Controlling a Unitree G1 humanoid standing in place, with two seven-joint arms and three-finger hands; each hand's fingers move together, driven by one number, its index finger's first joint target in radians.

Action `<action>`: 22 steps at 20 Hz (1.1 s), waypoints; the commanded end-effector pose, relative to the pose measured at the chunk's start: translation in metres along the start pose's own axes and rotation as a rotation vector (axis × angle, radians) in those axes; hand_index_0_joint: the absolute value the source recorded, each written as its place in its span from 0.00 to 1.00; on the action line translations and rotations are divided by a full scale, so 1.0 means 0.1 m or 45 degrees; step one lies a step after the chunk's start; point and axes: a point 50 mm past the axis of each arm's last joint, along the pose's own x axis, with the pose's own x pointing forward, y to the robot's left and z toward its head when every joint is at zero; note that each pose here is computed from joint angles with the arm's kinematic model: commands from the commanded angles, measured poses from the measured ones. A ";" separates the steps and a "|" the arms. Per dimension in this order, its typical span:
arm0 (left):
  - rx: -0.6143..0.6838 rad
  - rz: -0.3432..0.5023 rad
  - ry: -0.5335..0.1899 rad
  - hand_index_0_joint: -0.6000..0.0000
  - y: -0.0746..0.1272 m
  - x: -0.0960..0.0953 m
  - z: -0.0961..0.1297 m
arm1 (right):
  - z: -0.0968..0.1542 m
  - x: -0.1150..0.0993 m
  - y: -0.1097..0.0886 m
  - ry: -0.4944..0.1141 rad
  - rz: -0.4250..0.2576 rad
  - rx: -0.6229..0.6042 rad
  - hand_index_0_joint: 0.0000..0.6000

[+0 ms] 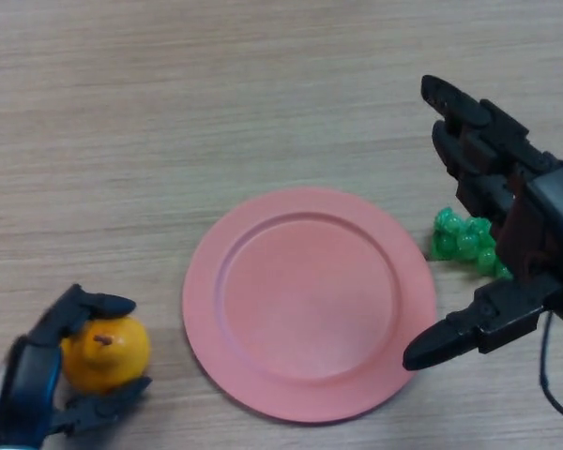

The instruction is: Pick up the yellow pear and place it on the plate

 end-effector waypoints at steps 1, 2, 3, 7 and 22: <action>0.087 0.175 -0.212 0.00 0.31 0.08 0.29 | 0.32 -0.07 0.01 -0.240 -0.020 -0.077 0.00; 0.089 0.170 -0.222 0.00 0.31 0.08 0.32 | 0.32 -0.07 0.01 -0.238 -0.017 -0.074 0.17; 0.077 0.157 -0.233 0.00 0.30 0.09 0.37 | 0.32 -0.07 0.02 -0.237 -0.014 -0.075 0.33; -0.018 0.062 -0.365 0.00 0.14 0.19 0.74 | 0.33 -0.10 0.05 -0.241 -0.003 -0.072 0.50; -0.195 -0.332 -0.459 0.00 -0.88 0.70 1.21 | 0.47 -0.20 0.02 -0.284 -0.054 -0.086 0.83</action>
